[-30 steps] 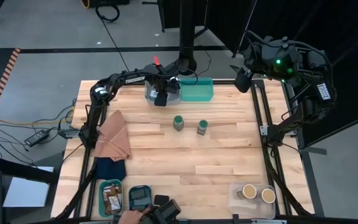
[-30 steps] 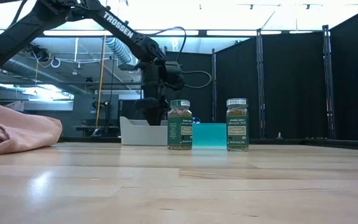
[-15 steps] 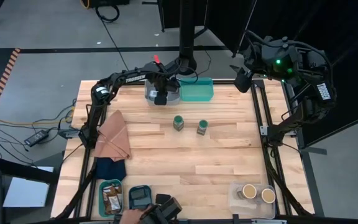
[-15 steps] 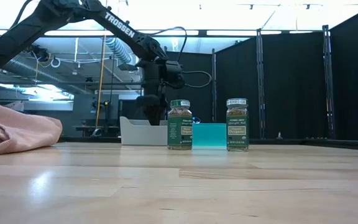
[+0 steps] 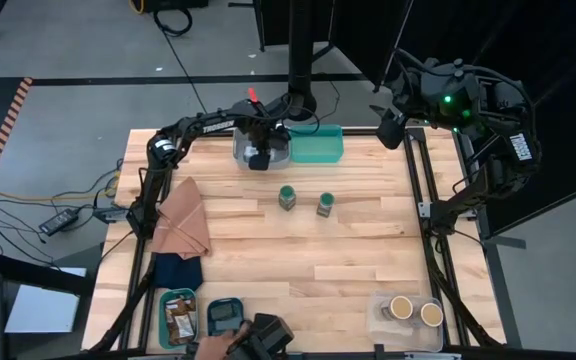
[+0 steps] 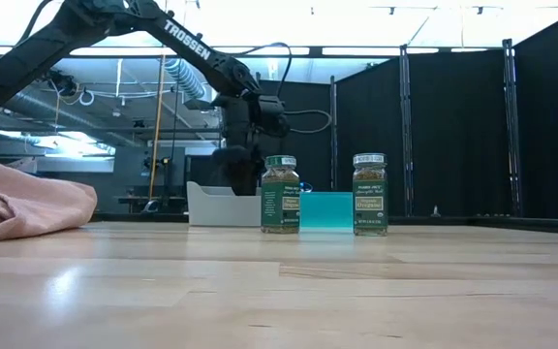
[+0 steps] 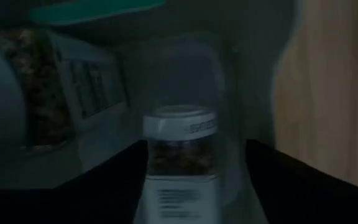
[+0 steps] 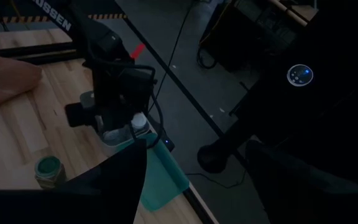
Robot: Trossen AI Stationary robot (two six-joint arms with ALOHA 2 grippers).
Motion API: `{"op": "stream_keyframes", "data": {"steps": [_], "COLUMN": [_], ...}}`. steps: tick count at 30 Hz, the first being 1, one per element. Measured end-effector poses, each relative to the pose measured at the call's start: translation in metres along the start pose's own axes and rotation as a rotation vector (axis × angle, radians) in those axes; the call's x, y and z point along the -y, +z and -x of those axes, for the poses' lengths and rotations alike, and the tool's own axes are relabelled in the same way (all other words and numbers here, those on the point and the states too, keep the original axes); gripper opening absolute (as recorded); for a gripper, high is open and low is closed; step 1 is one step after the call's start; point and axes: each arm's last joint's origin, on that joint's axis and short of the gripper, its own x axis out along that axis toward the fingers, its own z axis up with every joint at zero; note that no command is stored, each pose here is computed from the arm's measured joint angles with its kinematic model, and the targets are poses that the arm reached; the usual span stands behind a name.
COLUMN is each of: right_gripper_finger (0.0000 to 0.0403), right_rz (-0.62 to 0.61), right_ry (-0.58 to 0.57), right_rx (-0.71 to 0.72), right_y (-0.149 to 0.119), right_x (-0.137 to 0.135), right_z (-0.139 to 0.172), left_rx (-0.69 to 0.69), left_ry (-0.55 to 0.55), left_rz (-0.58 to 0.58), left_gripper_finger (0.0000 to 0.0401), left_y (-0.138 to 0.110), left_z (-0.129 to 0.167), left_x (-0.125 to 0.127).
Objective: Sort spices by type
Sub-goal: Put the white spice bottle into the gray bin
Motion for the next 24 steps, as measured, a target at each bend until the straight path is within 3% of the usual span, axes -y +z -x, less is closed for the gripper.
{"op": "stream_keyframes", "data": {"steps": [6,14,20,24], "right_gripper_finger": [0.0280,0.0280,0.0277,0.0277], "right_rz": [0.000,0.000,0.000,0.000], "right_ry": [0.002,0.002,0.002,0.002], "right_rx": [0.000,0.000,0.000,0.000], "right_y": [0.000,0.000,0.000,0.000], "right_x": [0.000,0.000,0.000,0.000], "right_z": [0.000,0.000,0.000,0.000], "left_rx": [-0.039,-0.085,-0.132,-0.140], "left_ry": [0.056,-0.004,0.038,0.059], "left_rz": [0.016,0.058,0.062,0.101], "left_gripper_finger": [0.0315,0.0307,0.0274,0.0219], "left_y": [-0.001,-0.006,-0.008,-0.008], "left_z": [0.000,-0.030,-0.032,-0.032], "left_x": [-0.002,0.003,0.004,0.003]}}
